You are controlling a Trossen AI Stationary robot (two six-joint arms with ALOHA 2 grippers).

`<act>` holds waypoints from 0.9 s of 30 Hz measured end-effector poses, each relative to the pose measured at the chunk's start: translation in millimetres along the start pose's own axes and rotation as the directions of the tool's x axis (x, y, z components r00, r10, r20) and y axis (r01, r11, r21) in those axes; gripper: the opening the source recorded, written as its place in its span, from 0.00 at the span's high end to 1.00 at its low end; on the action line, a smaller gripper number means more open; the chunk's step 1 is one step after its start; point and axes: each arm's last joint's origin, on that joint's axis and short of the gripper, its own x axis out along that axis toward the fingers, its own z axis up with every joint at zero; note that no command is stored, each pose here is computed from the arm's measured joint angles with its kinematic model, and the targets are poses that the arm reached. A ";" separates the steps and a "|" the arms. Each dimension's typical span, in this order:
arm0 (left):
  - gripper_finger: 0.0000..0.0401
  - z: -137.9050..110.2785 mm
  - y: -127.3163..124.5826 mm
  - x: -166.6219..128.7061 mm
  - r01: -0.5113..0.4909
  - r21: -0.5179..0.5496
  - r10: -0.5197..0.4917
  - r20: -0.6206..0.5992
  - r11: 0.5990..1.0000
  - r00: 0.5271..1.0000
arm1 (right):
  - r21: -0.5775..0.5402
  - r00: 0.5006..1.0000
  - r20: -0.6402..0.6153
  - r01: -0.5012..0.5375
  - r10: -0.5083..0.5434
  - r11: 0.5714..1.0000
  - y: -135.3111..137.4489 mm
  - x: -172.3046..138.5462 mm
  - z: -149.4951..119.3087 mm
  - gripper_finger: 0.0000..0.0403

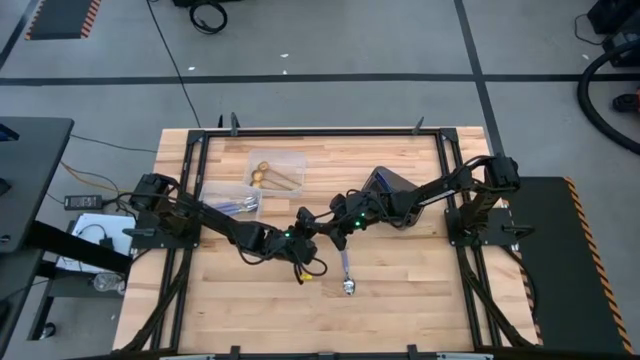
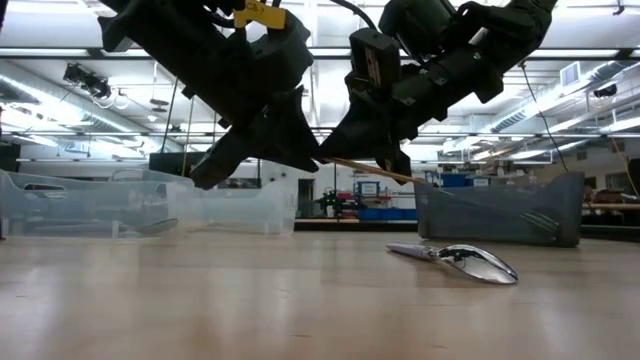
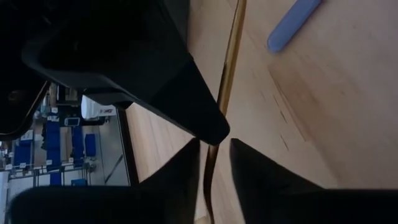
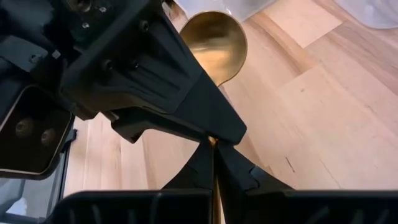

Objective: Sort silverware by color (type)
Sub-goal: Put the gold spoon into the top transparent bin

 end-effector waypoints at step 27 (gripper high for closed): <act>0.95 -6.7 2.5 -7.8 0.057 -0.017 -0.058 -0.032 0.998 0.998 | -0.149 0.998 0.063 -0.017 0.027 0.989 10.6 -21.7 11.0 0.55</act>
